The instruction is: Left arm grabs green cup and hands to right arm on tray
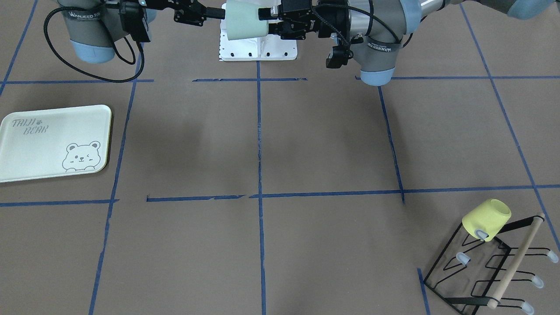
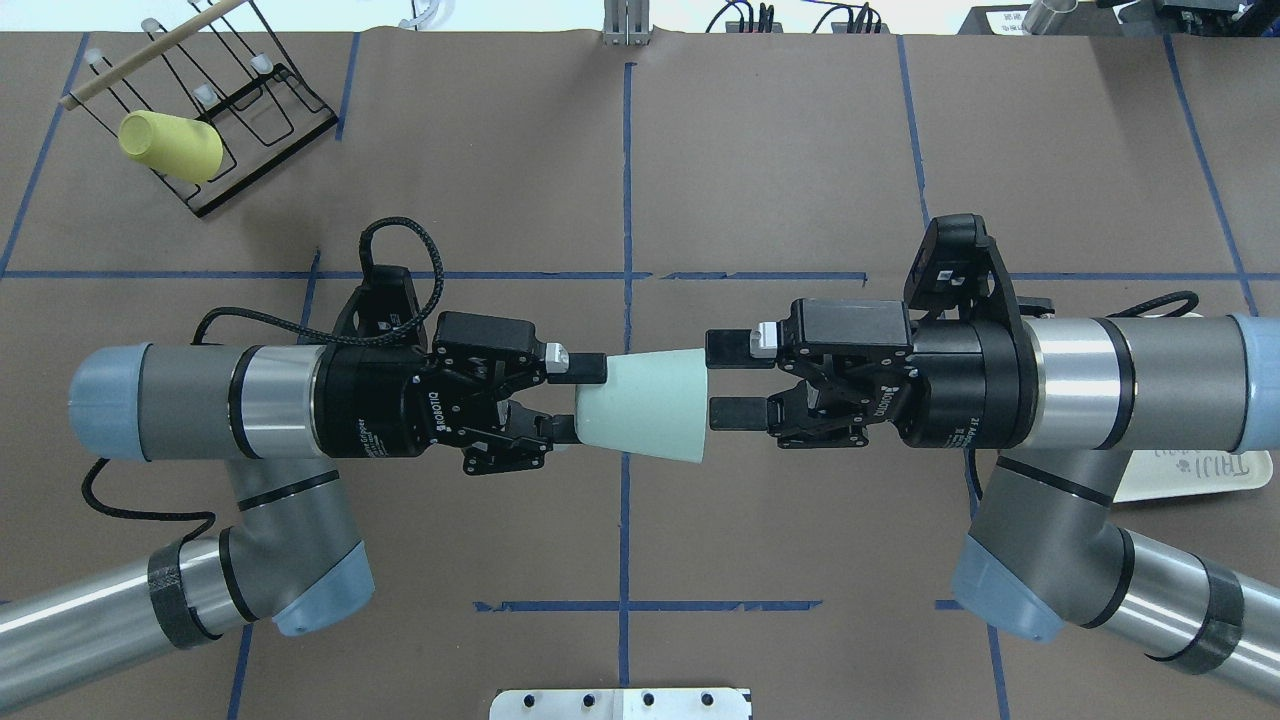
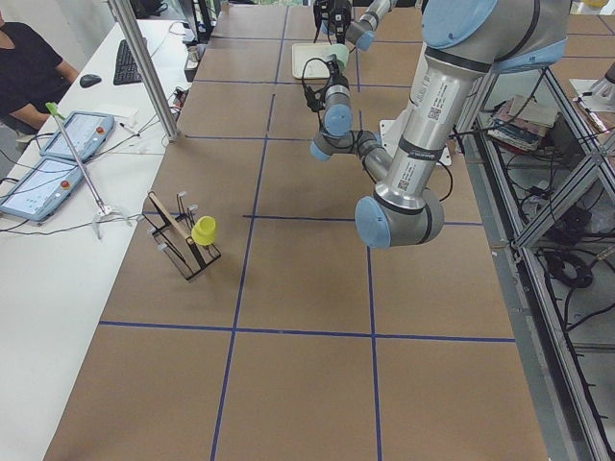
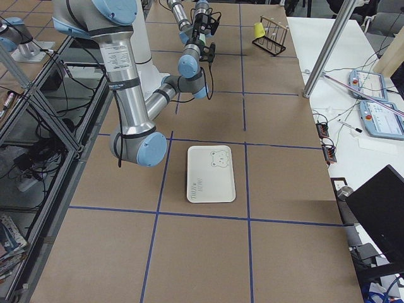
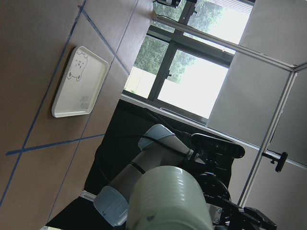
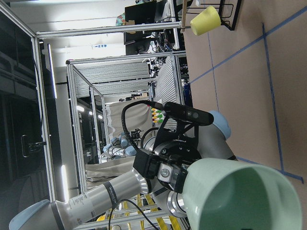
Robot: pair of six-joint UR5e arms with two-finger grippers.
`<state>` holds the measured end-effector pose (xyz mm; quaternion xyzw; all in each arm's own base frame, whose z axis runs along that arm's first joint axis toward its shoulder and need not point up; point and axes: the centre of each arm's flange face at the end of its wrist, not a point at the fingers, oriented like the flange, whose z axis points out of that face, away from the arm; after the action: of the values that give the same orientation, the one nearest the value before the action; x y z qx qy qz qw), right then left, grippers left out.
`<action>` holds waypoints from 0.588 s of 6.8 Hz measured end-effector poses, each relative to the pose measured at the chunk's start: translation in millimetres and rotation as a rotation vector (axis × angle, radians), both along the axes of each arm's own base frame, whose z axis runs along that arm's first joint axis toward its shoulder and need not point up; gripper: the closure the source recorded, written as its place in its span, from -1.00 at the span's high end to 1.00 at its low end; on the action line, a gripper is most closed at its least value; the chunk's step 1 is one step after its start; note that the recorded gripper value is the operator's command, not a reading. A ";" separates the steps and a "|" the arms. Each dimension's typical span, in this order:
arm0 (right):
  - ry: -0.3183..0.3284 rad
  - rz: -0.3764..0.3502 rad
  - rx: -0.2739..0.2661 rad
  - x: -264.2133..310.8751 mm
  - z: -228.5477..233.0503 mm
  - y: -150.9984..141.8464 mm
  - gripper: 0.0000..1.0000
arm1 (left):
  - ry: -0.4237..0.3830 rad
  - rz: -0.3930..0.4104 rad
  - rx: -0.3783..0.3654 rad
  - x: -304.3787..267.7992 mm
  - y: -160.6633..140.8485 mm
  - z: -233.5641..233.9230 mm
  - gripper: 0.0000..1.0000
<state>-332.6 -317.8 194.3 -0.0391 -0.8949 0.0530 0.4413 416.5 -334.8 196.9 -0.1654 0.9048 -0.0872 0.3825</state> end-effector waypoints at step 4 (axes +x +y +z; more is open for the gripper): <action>-0.003 -0.001 -0.001 -2.0 -0.3 1.2 0.00 | 0.007 0.015 -0.003 6.7 8.1 -2.9 -0.98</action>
<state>-334.6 -316.6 194.0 -0.0399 -0.8956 0.0531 0.4399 423.2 -326.7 194.0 -0.1733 0.9047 -0.0851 0.3798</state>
